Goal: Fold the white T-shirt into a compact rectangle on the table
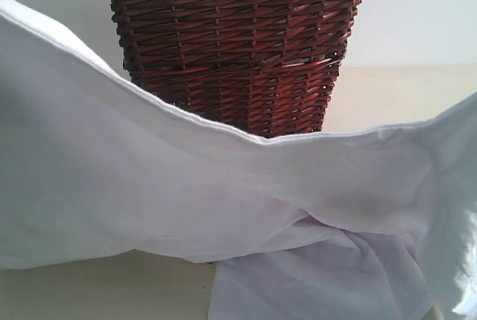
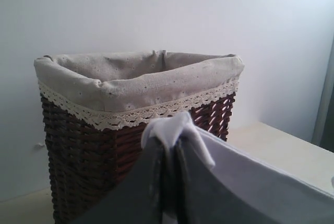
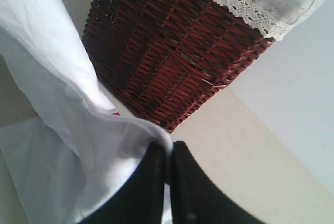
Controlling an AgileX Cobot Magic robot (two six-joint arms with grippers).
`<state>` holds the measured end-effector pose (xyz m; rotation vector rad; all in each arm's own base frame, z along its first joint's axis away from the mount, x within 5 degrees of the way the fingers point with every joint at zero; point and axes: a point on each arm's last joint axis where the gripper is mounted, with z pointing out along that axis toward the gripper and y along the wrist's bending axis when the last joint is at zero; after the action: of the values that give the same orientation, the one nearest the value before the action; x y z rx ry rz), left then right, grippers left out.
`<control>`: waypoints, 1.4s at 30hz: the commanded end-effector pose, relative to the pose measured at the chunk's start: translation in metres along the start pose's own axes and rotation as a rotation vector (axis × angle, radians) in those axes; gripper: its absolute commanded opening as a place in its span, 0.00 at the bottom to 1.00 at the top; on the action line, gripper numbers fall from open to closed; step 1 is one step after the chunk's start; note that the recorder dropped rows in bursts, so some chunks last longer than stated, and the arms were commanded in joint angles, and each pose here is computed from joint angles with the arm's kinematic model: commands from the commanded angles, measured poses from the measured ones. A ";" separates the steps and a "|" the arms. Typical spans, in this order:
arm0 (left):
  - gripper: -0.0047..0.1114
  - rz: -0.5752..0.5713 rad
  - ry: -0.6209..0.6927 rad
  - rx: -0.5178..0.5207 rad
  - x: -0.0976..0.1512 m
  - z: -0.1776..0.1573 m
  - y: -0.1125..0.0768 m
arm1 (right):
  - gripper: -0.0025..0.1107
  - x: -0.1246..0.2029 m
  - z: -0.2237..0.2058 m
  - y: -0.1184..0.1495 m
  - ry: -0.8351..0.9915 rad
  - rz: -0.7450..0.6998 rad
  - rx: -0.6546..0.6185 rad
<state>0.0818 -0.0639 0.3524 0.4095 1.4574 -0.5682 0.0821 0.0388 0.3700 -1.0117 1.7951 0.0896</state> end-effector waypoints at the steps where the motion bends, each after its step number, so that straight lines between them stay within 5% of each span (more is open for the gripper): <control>1: 0.04 -0.003 -0.011 0.008 -0.001 -0.002 0.000 | 0.02 -0.004 -0.002 0.000 -0.023 0.007 0.010; 21: 0.04 -0.003 -0.004 -0.047 -0.001 -0.002 0.005 | 0.02 -0.004 -0.002 0.000 -0.022 0.039 0.010; 27: 0.04 0.055 0.033 -0.309 0.003 -0.001 0.027 | 0.02 -0.011 -0.009 -0.054 -0.151 0.089 0.523; 31: 0.04 0.158 0.050 -0.330 0.005 0.012 0.025 | 0.02 -0.007 -0.010 -0.092 -0.223 0.199 0.778; 42: 0.04 0.372 -0.039 -0.597 -0.040 0.063 0.031 | 0.02 -0.012 0.026 -0.158 -0.197 0.139 0.719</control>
<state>0.1367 -0.0810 0.3750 0.3325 1.4378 0.0069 0.1933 -0.0296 0.4079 -0.4347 1.5809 -0.2706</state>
